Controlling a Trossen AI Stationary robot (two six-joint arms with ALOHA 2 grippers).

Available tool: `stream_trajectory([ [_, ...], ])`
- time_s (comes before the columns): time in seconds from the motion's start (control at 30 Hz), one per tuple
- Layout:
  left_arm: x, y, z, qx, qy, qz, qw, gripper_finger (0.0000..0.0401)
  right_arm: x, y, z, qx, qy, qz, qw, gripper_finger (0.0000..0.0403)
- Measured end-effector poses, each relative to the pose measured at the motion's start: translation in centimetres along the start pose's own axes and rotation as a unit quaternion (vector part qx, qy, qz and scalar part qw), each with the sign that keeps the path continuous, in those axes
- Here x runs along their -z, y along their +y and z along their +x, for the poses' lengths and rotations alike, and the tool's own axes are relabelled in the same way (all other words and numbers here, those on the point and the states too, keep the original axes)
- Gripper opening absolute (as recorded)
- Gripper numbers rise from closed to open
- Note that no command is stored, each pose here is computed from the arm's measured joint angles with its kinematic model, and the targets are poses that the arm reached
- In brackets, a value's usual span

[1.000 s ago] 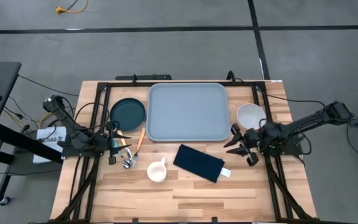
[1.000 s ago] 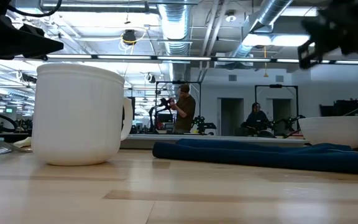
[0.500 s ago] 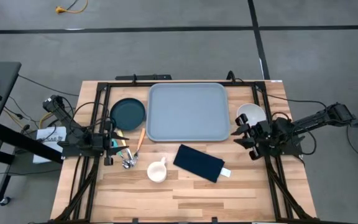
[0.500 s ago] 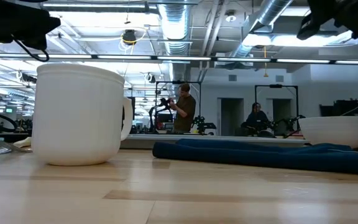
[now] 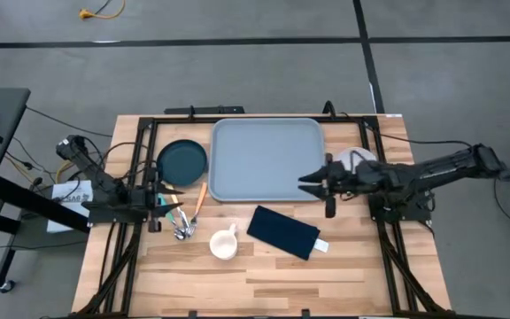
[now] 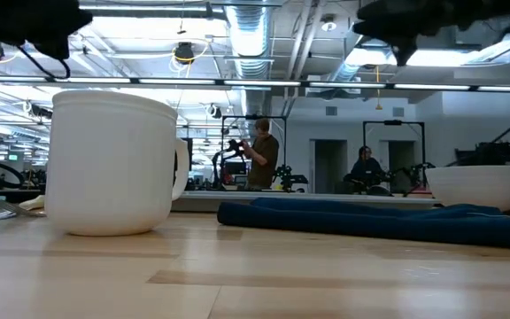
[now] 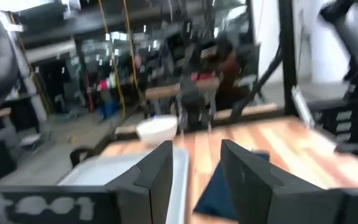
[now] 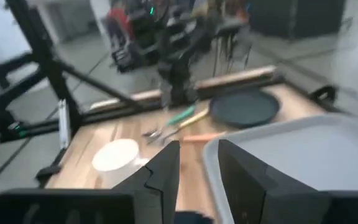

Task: Set up tray
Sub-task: Put the white mug on the gray table tray

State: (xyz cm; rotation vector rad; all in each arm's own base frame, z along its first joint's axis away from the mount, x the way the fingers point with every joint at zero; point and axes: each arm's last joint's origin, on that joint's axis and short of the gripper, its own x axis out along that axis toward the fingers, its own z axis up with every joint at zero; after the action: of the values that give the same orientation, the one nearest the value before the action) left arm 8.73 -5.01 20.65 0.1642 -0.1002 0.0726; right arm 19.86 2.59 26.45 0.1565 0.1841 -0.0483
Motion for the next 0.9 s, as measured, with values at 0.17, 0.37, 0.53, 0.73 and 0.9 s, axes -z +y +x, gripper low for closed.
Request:
stream_trajectory([
  [0.17, 0.4, -0.6, 1.1, 0.002, 0.053, 0.012, 0.999, 0.0126, -0.3, 1.0, 4.4, 0.011, 0.077, -0.003, 0.997, 0.0102],
  [0.37, 0.3, -1.5, 2.1, 0.035, 0.081, 0.032, 0.996, 0.0126, -0.8, 3.1, 9.2, 0.000, 0.109, -0.016, 0.994, 0.0102],
  [0.53, -0.1, -1.9, 2.6, 0.059, 0.088, 0.026, 0.994, 0.0125, -1.4, 5.1, 11.8, -0.018, 0.133, -0.067, 0.989, 0.0102],
  [0.73, -0.7, -2.0, 2.8, 0.059, 0.093, -0.015, 0.994, 0.0125, -1.6, 7.4, 14.1, -0.045, 0.143, -0.133, 0.980, 0.0102],
  [0.9, -1.5, -2.1, 3.2, 0.054, 0.093, -0.054, 0.993, 0.0125, -1.5, 8.6, 14.8, -0.048, 0.189, -0.133, 0.972, 0.0102],
])
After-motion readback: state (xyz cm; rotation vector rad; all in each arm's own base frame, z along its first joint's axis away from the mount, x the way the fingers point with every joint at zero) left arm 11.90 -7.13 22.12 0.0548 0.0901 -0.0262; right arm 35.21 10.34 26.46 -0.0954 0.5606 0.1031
